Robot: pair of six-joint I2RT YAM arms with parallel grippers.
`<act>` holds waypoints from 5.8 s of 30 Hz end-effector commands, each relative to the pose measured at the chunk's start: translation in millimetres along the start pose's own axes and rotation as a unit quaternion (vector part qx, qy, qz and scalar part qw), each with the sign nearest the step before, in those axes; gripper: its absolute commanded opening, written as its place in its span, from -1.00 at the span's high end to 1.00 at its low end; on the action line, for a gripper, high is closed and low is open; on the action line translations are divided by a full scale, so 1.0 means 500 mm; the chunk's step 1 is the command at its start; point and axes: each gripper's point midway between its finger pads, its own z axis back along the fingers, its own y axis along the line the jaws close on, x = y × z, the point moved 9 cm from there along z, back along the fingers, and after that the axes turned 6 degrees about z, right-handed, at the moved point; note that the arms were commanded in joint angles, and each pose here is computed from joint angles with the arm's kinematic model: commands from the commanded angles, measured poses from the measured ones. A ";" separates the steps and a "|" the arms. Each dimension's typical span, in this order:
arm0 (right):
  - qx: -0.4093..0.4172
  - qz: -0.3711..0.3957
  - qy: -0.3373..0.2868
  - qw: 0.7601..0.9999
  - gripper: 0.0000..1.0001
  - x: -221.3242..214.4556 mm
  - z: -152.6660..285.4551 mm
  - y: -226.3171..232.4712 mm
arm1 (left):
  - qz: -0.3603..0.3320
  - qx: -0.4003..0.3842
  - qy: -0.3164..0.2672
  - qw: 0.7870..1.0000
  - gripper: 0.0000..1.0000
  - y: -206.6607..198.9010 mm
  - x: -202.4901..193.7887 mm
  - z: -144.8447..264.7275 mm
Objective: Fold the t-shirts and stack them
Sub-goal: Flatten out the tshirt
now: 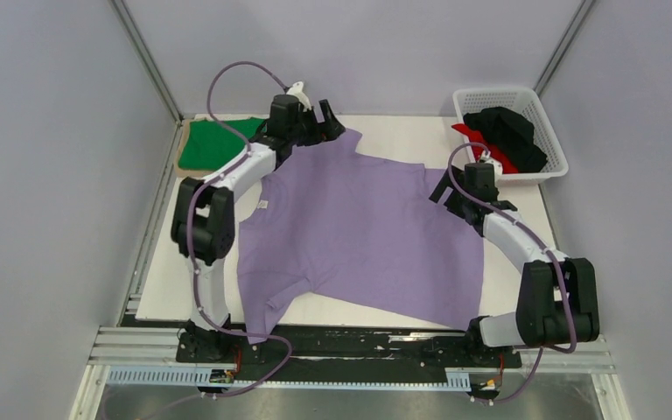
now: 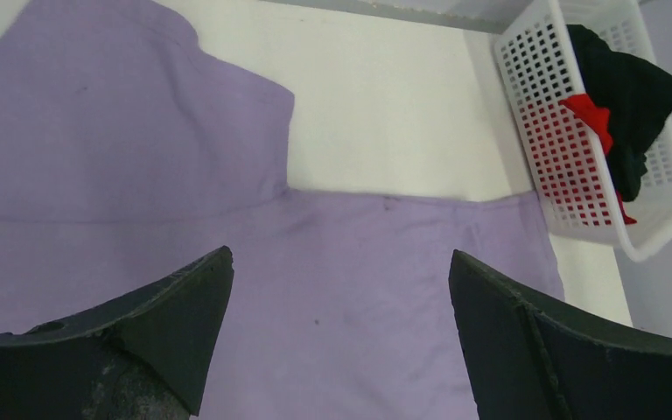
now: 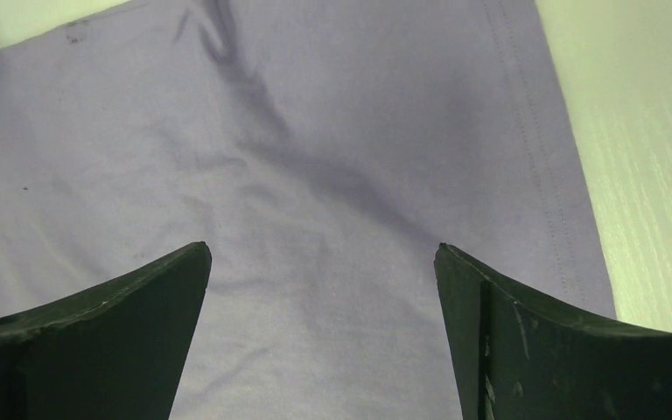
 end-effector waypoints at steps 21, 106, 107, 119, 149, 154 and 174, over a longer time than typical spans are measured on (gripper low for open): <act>-0.007 0.014 0.090 0.996 -1.00 0.053 -0.238 0.043 | 0.124 0.203 0.101 0.966 -1.00 0.249 -0.156 0.100; -0.001 0.007 0.076 0.997 -1.00 -0.070 0.024 0.013 | -0.065 0.127 0.275 0.951 -1.00 -0.062 -0.509 0.597; 0.000 0.007 0.079 0.997 -1.00 -0.071 0.023 0.013 | -0.057 0.117 0.264 0.956 -1.00 -0.065 -0.508 0.587; -0.009 0.008 0.073 0.997 -1.00 -0.073 0.024 0.008 | -0.035 0.127 0.315 0.940 -1.00 -0.007 -0.561 0.527; -0.035 0.007 0.062 0.997 -1.00 -0.066 0.027 -0.009 | -0.084 0.200 0.370 0.903 -1.00 -0.003 -0.494 0.584; -0.028 0.005 0.063 0.998 -1.00 -0.062 0.029 -0.007 | 0.010 0.175 0.254 0.951 -1.00 0.022 -0.435 0.538; -0.064 0.003 0.102 0.993 -1.00 -0.073 -0.043 -0.038 | 0.162 0.302 0.155 0.927 -1.00 0.262 -0.318 0.309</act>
